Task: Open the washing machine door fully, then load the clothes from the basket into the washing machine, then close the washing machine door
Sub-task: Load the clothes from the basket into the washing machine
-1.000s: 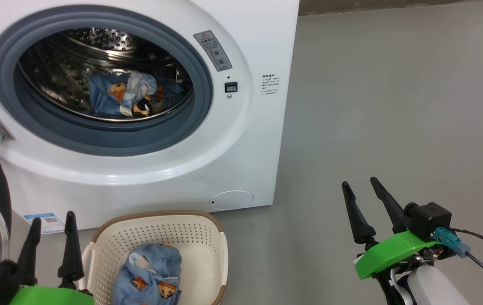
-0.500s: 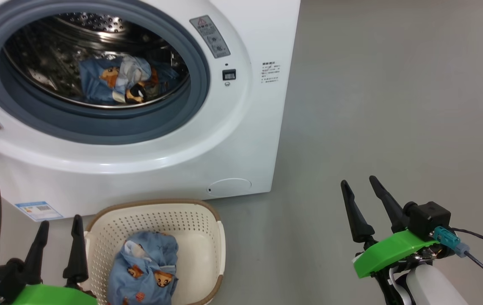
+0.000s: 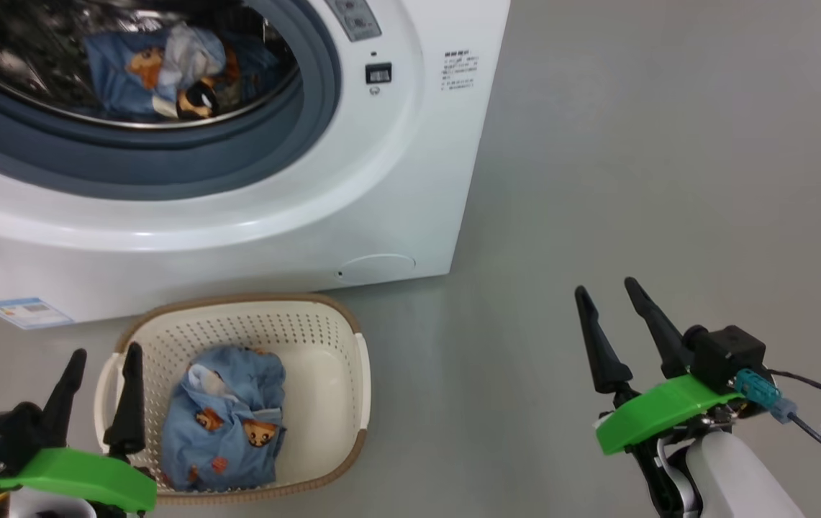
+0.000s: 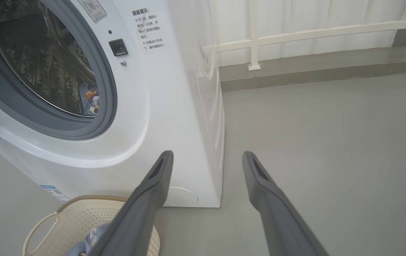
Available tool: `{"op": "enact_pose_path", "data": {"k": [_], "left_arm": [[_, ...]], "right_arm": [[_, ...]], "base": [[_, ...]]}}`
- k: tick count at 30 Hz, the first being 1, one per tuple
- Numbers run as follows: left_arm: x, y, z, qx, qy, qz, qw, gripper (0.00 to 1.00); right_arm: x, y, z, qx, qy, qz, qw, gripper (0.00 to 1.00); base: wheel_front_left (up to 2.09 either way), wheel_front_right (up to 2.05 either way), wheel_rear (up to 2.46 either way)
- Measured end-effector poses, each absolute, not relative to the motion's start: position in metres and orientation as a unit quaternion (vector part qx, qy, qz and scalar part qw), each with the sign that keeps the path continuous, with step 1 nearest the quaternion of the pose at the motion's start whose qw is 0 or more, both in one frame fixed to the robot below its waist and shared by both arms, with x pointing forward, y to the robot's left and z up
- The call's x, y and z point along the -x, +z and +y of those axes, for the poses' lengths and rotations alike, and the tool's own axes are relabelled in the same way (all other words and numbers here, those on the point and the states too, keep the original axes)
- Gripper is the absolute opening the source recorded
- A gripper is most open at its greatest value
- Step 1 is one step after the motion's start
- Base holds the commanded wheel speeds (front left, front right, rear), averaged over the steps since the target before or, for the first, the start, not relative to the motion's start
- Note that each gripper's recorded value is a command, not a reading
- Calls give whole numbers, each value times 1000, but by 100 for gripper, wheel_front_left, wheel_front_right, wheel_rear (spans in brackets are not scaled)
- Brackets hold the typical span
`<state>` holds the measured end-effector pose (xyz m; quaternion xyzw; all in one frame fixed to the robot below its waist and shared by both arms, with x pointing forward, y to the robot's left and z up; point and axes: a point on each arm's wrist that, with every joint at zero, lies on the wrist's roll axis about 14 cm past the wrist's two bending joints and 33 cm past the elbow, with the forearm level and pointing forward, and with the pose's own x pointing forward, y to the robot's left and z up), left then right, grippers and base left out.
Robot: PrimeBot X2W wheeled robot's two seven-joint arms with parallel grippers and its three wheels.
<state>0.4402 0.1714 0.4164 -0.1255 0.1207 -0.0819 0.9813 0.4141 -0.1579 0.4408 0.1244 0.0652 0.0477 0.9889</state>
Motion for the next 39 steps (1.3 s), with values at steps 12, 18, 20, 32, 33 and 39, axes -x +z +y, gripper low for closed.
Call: {"op": "enact_pose_path", "data": {"k": [12,18,20,32,33,39], "left_arm": [[-456,362,166,115,-103,192,969,100],[-449,319,164,108,-112,271,950,100],[-447,304,160,104,-118,296,942,100],[-439,231,151,75,-149,415,895,100],[-439,225,150,69,-154,424,890,100],[-439,183,144,51,-174,481,858,100]], "right_arm": [[-431,417,-157,-127,46,89,987,100],[-440,410,-158,-128,46,91,986,100],[-440,404,-158,-134,45,99,985,100],[-449,378,-161,-143,36,121,982,100],[-449,375,-163,-143,34,124,981,100],[-453,355,-163,-144,32,141,979,100]], "base": [[0,0,0],[0,0,0],[0,0,0],[0,0,0],[0,0,0],[0,0,0]]}}
